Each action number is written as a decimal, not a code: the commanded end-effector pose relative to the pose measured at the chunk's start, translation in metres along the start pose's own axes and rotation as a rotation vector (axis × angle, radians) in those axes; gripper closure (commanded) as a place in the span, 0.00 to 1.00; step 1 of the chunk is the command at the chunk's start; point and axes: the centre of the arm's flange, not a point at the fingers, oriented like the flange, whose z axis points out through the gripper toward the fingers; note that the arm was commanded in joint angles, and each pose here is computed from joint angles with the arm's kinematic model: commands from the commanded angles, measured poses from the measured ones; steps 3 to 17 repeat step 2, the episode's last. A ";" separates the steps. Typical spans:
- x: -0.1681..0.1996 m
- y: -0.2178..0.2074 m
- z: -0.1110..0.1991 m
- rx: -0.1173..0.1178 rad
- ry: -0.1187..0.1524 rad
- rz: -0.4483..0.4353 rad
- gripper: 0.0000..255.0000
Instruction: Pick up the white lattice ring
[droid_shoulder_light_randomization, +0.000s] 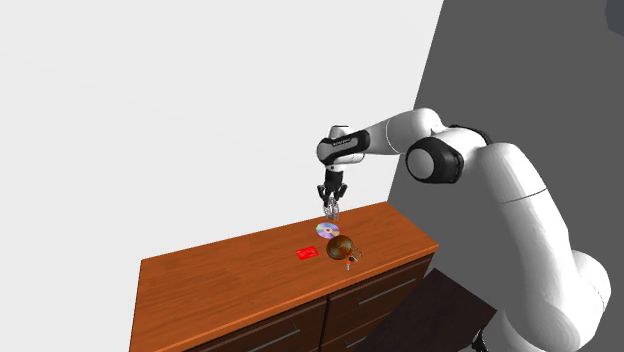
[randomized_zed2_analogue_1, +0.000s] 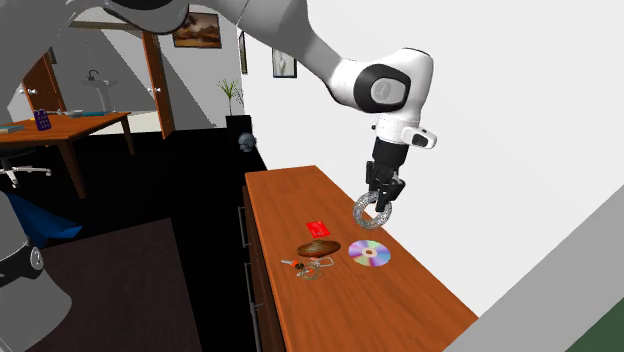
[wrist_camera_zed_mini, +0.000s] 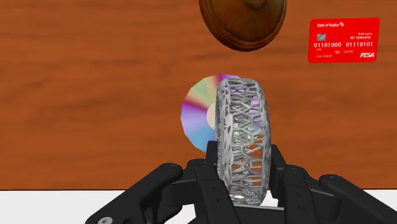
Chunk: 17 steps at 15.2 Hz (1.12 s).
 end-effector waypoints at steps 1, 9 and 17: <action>0.000 0.000 -0.006 0.000 0.000 0.000 1.00; 0.000 0.000 -0.006 0.000 0.000 0.000 1.00; 0.000 0.000 -0.006 0.000 0.000 0.000 1.00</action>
